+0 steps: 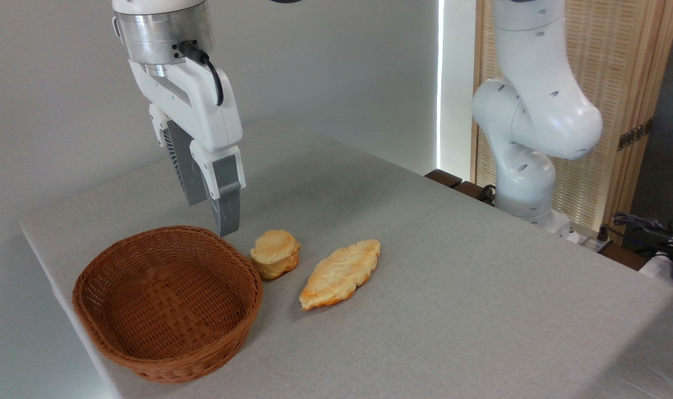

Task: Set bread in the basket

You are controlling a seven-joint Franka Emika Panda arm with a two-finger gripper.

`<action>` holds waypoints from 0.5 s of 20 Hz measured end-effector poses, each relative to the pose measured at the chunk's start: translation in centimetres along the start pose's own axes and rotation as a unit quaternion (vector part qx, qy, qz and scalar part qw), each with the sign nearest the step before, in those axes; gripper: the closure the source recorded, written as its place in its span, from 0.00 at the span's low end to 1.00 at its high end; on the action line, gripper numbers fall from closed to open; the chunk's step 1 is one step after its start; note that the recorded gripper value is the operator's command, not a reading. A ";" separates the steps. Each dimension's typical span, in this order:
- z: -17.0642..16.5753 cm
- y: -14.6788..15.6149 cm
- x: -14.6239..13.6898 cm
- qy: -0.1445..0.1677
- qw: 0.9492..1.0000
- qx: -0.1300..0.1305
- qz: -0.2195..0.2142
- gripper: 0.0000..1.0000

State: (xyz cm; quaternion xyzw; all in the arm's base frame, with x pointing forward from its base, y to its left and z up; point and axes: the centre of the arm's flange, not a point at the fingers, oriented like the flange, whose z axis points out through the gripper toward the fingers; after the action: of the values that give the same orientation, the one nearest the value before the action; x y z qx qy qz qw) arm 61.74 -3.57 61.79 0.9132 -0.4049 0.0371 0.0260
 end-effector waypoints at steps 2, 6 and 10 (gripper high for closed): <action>0.1 0.1 0.1 -0.001 1.000 -0.001 0.001 0.00; 0.1 0.1 0.1 -0.002 1.000 -0.002 0.001 0.00; 0.1 0.1 0.1 -0.002 1.000 -0.002 0.001 0.00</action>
State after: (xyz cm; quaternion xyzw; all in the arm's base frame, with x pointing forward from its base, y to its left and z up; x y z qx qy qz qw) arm 61.70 -3.71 61.65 0.9128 -0.4060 0.0344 0.0272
